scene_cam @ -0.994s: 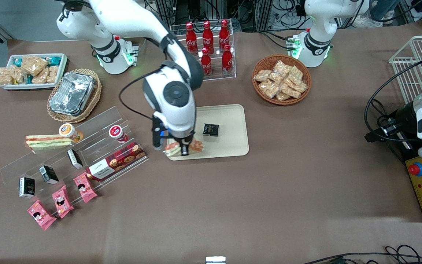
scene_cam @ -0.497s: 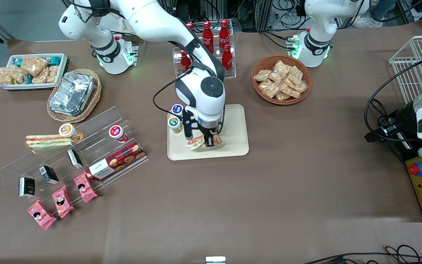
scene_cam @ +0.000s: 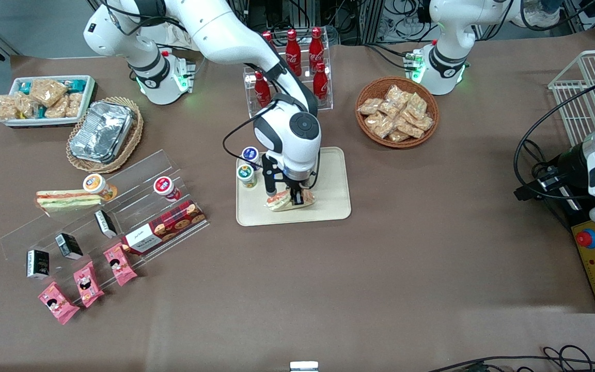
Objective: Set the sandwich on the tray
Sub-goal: 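Lower the sandwich onto the tray and open the right gripper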
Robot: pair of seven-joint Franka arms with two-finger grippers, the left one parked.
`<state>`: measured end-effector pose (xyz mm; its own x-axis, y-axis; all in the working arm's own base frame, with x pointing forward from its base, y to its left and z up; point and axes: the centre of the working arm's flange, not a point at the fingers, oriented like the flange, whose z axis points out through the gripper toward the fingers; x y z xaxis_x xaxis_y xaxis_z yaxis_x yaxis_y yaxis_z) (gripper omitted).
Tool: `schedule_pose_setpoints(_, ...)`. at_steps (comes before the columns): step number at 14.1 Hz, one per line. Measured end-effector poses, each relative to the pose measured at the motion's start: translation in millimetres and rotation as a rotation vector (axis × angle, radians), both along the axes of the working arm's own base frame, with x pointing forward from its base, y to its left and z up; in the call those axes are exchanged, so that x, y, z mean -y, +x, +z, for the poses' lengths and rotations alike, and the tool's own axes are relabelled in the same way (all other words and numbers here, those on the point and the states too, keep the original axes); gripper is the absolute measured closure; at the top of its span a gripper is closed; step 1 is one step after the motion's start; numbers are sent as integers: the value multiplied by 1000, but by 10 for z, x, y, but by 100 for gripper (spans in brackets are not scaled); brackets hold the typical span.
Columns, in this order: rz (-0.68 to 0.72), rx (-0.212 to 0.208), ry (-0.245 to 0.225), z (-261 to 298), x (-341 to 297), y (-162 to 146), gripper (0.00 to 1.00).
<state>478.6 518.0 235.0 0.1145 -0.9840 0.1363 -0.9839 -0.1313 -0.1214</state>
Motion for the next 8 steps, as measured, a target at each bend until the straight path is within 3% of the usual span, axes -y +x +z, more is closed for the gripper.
schedule_pose_setpoints(4, -15, 4, -8, -106, 23, 15, 78)
schedule_pose_setpoints(6, -28, 7, -10, -106, 72, 66, 66)
schedule_pose_setpoints(8, -32, 6, -12, -127, 94, 85, 46)
